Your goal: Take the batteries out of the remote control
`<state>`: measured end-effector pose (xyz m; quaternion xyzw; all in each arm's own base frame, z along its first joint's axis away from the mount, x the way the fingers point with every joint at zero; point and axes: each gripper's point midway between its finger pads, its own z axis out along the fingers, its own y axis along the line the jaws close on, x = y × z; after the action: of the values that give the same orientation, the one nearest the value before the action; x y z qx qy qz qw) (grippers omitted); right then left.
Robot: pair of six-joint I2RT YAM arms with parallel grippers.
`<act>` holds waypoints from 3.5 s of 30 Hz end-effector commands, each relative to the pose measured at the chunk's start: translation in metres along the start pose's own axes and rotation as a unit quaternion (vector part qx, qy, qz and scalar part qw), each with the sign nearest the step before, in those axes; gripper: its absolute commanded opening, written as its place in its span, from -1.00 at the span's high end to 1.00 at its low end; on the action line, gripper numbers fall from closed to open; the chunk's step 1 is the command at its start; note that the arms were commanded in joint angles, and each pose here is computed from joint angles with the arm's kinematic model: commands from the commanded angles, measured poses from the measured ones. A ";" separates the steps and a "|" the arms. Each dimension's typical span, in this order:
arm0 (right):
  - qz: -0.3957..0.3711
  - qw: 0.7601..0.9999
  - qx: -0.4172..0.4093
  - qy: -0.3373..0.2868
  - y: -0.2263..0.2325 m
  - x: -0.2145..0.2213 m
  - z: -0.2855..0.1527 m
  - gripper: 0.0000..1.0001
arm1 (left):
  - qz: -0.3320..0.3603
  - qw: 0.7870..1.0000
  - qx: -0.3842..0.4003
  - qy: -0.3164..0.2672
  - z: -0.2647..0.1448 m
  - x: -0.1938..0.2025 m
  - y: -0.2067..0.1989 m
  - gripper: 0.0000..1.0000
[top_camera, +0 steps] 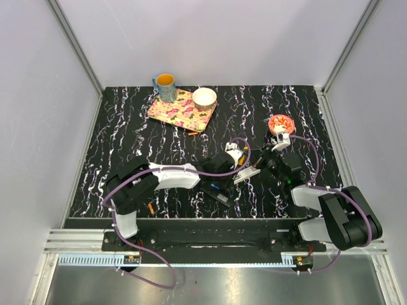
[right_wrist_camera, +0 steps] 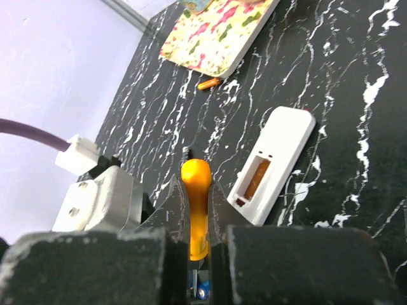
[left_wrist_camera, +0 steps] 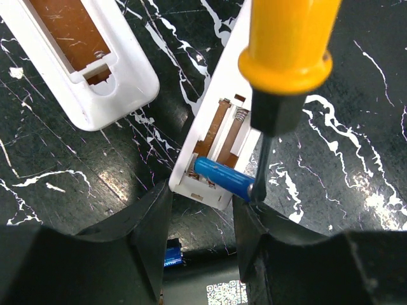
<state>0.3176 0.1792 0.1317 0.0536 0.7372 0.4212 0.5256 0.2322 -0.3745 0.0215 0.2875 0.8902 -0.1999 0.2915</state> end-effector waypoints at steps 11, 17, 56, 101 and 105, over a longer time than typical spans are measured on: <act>0.001 1.000 -0.022 0.002 0.018 -0.007 0.000 1.00 | -0.007 1.000 -0.021 0.006 0.000 0.012 0.011 0.28; -0.034 0.999 0.003 -0.015 0.017 -0.024 -0.002 1.00 | -0.004 0.999 -0.002 -0.032 -0.018 -0.006 0.005 -0.61; 0.041 0.976 0.213 0.013 -0.065 -0.024 -0.046 1.00 | -0.203 0.925 -0.142 -0.289 -0.199 -0.057 0.156 -0.98; -0.157 0.919 0.294 -0.211 -0.063 -0.150 -0.086 -1.00 | -0.147 0.871 -0.286 -0.373 -0.251 -0.051 0.205 -0.98; -0.171 0.915 0.299 -0.211 -0.068 -0.147 -0.086 -0.99 | -0.146 0.873 -0.290 -0.364 -0.244 -0.049 0.207 -0.98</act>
<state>0.3335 0.0217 0.1898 0.1715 0.7200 0.0947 0.6658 0.2876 -0.1112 0.1859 -0.0249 0.7883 -0.0655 0.6113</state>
